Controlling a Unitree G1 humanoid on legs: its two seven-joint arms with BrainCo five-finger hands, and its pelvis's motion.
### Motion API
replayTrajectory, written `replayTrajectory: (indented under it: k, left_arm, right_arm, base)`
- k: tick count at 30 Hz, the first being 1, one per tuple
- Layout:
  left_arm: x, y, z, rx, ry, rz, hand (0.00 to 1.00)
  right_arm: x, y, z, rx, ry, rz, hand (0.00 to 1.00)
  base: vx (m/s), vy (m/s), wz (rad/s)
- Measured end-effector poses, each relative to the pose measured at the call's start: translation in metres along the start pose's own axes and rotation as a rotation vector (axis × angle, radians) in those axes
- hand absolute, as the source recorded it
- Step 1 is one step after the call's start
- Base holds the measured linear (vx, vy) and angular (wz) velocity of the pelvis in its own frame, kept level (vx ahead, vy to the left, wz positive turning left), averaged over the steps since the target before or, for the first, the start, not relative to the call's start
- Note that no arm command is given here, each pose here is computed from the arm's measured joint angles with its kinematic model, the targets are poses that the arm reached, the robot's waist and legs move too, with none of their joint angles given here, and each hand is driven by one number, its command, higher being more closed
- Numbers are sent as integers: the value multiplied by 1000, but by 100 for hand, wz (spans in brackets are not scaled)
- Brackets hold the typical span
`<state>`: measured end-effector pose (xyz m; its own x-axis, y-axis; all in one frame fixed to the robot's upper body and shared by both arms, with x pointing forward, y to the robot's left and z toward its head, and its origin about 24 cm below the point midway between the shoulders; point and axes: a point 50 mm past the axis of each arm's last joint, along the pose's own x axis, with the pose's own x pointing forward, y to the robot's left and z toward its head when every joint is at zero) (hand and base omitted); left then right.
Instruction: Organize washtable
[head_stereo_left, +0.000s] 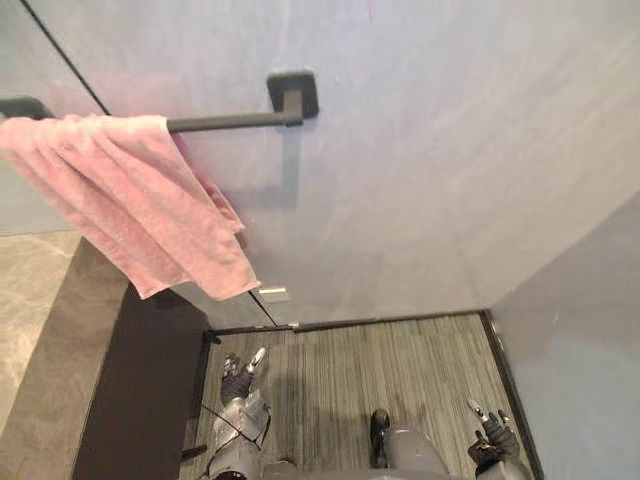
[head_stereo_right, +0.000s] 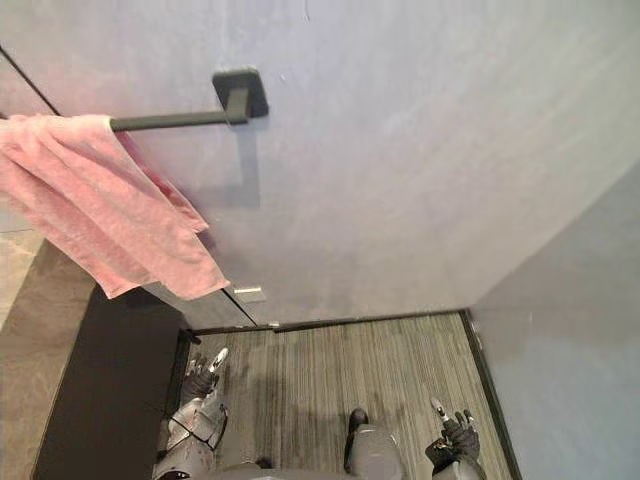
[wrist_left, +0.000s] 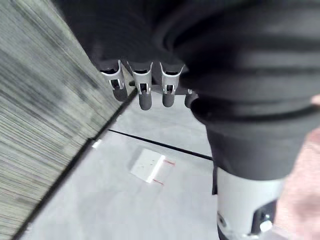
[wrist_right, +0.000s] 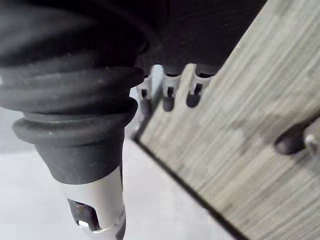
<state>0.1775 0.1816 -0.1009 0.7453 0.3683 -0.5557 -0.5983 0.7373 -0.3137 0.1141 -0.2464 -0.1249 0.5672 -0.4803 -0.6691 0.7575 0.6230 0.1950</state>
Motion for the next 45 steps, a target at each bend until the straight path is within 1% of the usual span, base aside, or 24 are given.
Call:
replayTrajectory:
  k: [2, 4, 8, 10, 11, 14, 16, 17, 20, 23, 24, 27, 32, 35, 37, 40, 41, 43, 45]
  left_arm:
    - [1, -2, 4, -5, -19, -5, 0]
    - [1, -3, 14, 4, -64, 3, 0]
    - [3, 15, 40, -31, -174, 113, 0]
    - [3, 25, 67, -64, -285, 166, 0]
    - [1, 32, 87, -71, -377, 203, 0]
    - [-10, 42, 137, -64, -600, 249, 0]
    - [-16, 44, 155, -57, -691, 262, 0]
    - [-21, 42, 167, -35, -748, 253, 0]
    - [-25, 39, 181, 1, -808, 228, 0]
    - [-27, 35, 213, 106, -904, 147, 0]
    - [-28, 32, 232, 155, -957, 105, 0]
    - [-29, 18, 276, 237, -1060, -8, 0]
    - [-24, -1, 314, 263, -1115, -107, 0]
    - [-18, -5, 336, 287, -1122, -109, 0]
    - [-15, -14, 349, 271, -1127, -121, 0]
    - [-18, -33, 369, 280, -1153, -181, 0]
    - [-17, -36, 372, 252, -1154, -176, 0]
    - [-14, -31, 372, 233, -1144, -159, 0]
    - [-10, -27, 374, 241, -1119, -143, 0]
  right_arm:
    - [2, 4, 14, 15, -68, 19, 0]
    - [2, 6, 18, 31, -93, 21, 0]
    - [-1, 8, 11, 46, -75, 19, 0]
    - [-1, 9, 10, 36, -72, 24, 0]
    - [-2, 10, 9, 31, -70, 28, 0]
    - [-3, 13, 5, 12, -60, 45, 0]
    - [-4, 16, 3, -14, -55, 63, 0]
    - [-4, 19, 1, -23, -51, 80, 0]
    - [-5, 18, 0, -28, -47, 95, 0]
    - [-8, 20, 2, -60, -54, 142, 0]
    - [-9, 16, 3, -68, -55, 149, 0]
    - [-7, 7, 10, -107, -68, 145, 0]
    - [-8, 7, 8, -160, -47, 188, 0]
    - [-8, 11, 7, -171, -42, 217, 0]
    - [-10, 11, 6, -174, -43, 226, 0]
    - [-11, 13, 7, -174, -48, 250, 0]
    - [-12, 12, 6, -175, -46, 247, 0]
    - [-12, 10, 5, -176, -41, 243, 0]
    - [-13, 8, 4, -178, -35, 239, 0]
  base:
    - [52, -11, 38]
    - [-6, 36, 33]
    - [-35, 48, 12]
    - [-59, 39, 6]
    - [-60, 33, 9]
    - [-68, 36, 5]
    - [-71, 30, 4]
    - [-65, 27, 3]
    - [-51, 22, 1]
    - [0, 0, 0]
    - [0, 0, 0]
    - [13, -3, 0]
    - [65, -4, -5]
    - [73, -1, -17]
    - [35, 11, -19]
    - [7, 1, -13]
    - [-1, -15, -13]
    - [-4, -17, -16]
    - [-6, -5, -11]
